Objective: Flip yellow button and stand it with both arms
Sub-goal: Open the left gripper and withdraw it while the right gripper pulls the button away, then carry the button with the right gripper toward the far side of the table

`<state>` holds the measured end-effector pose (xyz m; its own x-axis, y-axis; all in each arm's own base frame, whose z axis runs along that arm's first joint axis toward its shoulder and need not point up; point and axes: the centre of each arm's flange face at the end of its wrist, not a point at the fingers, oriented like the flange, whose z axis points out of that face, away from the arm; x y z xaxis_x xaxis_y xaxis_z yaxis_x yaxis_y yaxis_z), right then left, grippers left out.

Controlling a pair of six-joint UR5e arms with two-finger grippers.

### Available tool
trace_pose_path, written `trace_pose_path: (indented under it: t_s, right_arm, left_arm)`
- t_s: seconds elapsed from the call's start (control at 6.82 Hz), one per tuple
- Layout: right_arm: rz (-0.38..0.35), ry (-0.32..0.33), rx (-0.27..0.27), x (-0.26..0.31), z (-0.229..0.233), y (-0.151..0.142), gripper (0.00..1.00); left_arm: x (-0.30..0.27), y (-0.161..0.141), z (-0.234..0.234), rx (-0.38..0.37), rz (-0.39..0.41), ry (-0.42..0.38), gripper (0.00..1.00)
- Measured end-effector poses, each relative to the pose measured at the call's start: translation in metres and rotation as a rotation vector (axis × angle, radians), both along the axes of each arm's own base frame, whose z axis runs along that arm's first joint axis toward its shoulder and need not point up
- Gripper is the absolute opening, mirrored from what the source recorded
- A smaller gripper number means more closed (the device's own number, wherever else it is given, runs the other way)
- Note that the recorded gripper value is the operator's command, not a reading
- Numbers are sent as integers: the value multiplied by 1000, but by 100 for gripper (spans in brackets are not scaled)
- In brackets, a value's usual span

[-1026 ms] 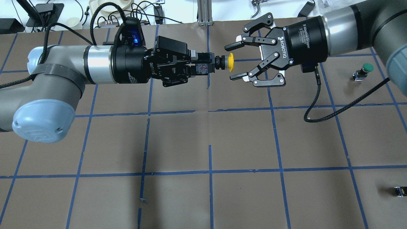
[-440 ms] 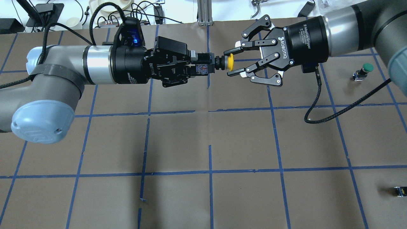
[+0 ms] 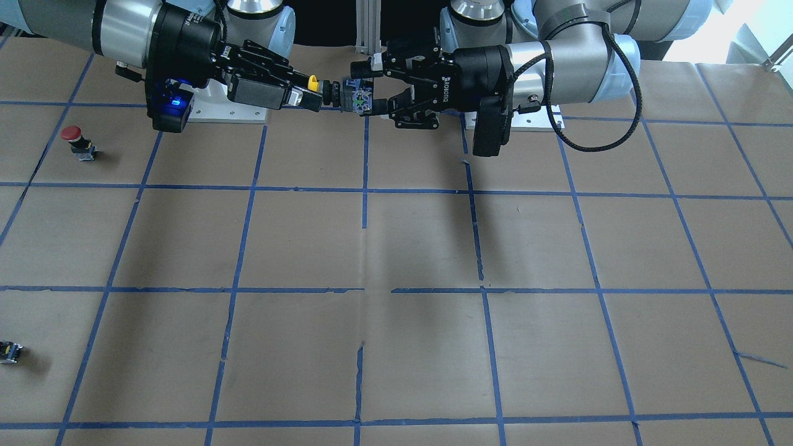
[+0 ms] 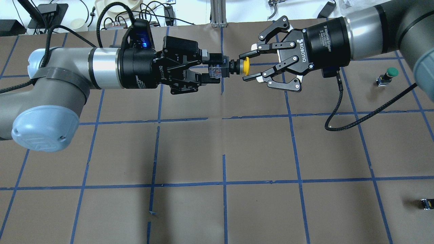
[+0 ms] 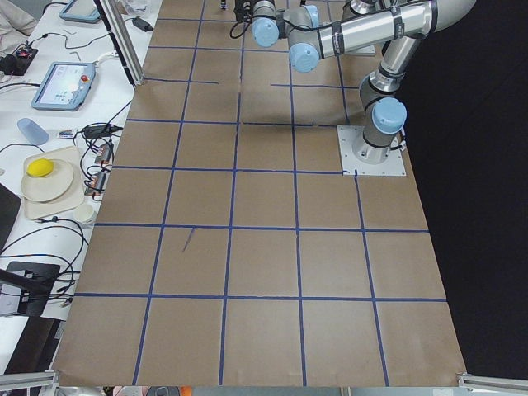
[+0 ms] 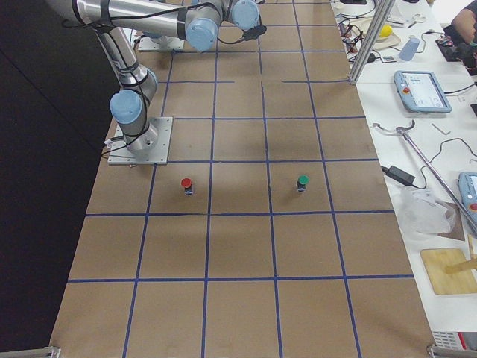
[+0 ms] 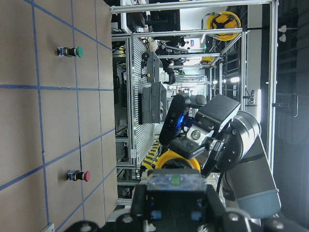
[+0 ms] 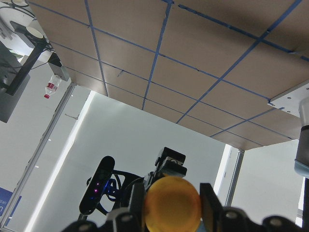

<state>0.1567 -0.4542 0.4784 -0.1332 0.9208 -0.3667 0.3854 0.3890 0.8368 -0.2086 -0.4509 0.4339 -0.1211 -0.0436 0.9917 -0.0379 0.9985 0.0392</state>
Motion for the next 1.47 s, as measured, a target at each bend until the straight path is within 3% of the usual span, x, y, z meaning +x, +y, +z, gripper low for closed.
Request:
trace_pose_path:
  t_s: [0.29,0.44,0.73,0.88,1.17,1.47]
  right_arm:
    - [-26,30,-8,-17,2,-6,16]
    - [-31,88,-20,-29,4,-7,16]
    - [-6,224,-82,-51,6,-9,16]
    - [47,308,-144,-62,1,-8,16]
    - [267,503,-286,-81,-16,-1,16]
    - [619,675,-451,-101,-35,9,16]
  left_arm:
    - [0,1,4,3,1,-5,91]
    - [2,1,0,2,-3,-49,91]
    - [23,-7,-17,1,3,-232,92]
    - [42,-15,-28,-17,14,-366,92]
    - [74,-32,-42,-63,9,-690,99]
    - [107,-73,-30,-107,-24,-1081,100]
